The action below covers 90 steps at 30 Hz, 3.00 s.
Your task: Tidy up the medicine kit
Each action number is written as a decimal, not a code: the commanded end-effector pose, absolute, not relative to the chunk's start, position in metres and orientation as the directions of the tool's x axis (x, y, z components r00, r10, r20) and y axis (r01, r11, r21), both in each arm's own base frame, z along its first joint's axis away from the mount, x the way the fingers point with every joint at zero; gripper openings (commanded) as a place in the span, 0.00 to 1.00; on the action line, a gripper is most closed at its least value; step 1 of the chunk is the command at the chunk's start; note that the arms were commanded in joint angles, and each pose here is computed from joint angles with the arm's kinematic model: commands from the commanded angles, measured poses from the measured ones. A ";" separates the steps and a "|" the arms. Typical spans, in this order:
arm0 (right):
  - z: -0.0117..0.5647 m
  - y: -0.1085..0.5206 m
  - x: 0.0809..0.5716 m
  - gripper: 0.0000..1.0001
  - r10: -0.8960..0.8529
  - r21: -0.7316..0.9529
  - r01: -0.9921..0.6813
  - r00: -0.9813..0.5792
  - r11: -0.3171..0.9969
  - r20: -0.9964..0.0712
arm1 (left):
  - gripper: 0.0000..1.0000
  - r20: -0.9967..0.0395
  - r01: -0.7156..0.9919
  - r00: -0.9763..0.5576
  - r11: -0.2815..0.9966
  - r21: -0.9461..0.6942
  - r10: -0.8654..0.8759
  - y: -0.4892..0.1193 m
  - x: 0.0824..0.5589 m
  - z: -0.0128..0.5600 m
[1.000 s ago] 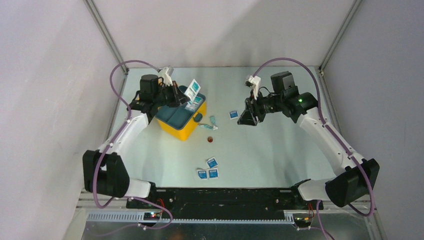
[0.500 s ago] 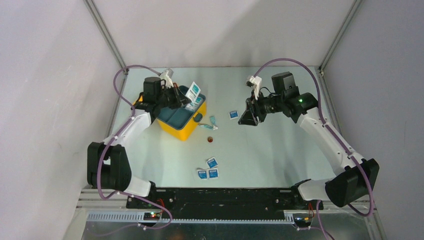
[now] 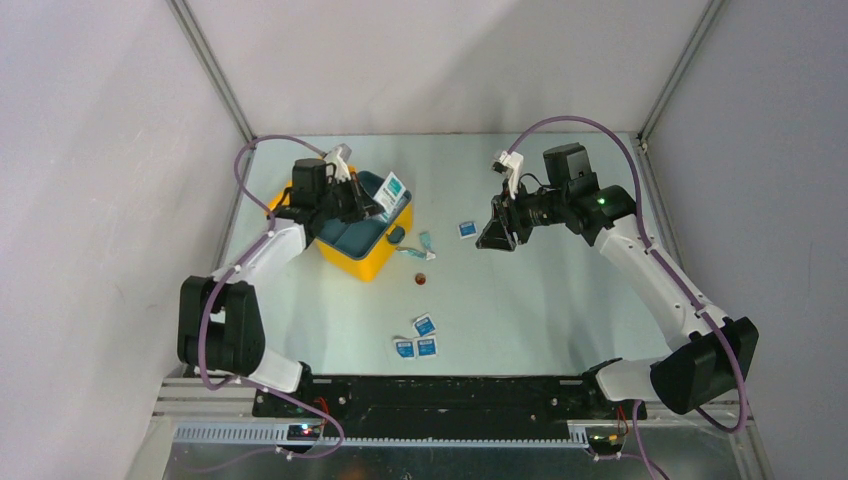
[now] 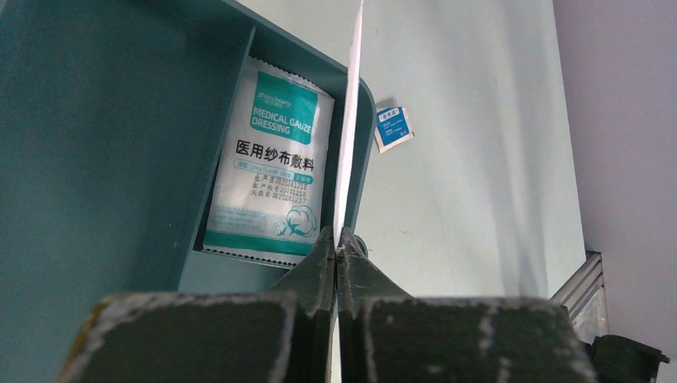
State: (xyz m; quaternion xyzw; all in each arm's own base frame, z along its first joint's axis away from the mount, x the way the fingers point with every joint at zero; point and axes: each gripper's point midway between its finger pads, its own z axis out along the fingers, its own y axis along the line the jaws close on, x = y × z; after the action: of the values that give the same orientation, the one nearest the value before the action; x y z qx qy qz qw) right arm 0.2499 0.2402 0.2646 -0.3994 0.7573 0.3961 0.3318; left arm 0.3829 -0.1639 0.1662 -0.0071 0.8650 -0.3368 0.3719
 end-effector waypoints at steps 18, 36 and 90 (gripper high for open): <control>0.271 0.242 0.250 0.49 -0.324 0.339 -0.876 -0.449 0.343 -0.833 | 0.00 -0.681 0.304 -0.704 0.781 -0.545 -0.201 -0.168 0.373 0.168; 0.270 0.243 0.249 0.49 -0.324 0.346 -0.874 -0.455 0.342 -0.829 | 0.00 -0.679 0.283 -0.711 0.811 -0.512 -0.180 -0.160 0.372 0.166; 0.266 0.241 0.250 0.49 -0.326 0.347 -0.873 -0.457 0.344 -0.827 | 0.59 -0.767 0.349 -0.641 0.899 -0.266 0.022 -0.162 0.417 0.180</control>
State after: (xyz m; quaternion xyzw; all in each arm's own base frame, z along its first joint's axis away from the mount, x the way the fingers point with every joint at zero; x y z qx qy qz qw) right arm 0.2487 0.2410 0.2627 -0.3996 0.7541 0.4057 0.3272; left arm 0.4059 -0.1486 0.1666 0.0959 0.8917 -0.1904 0.3992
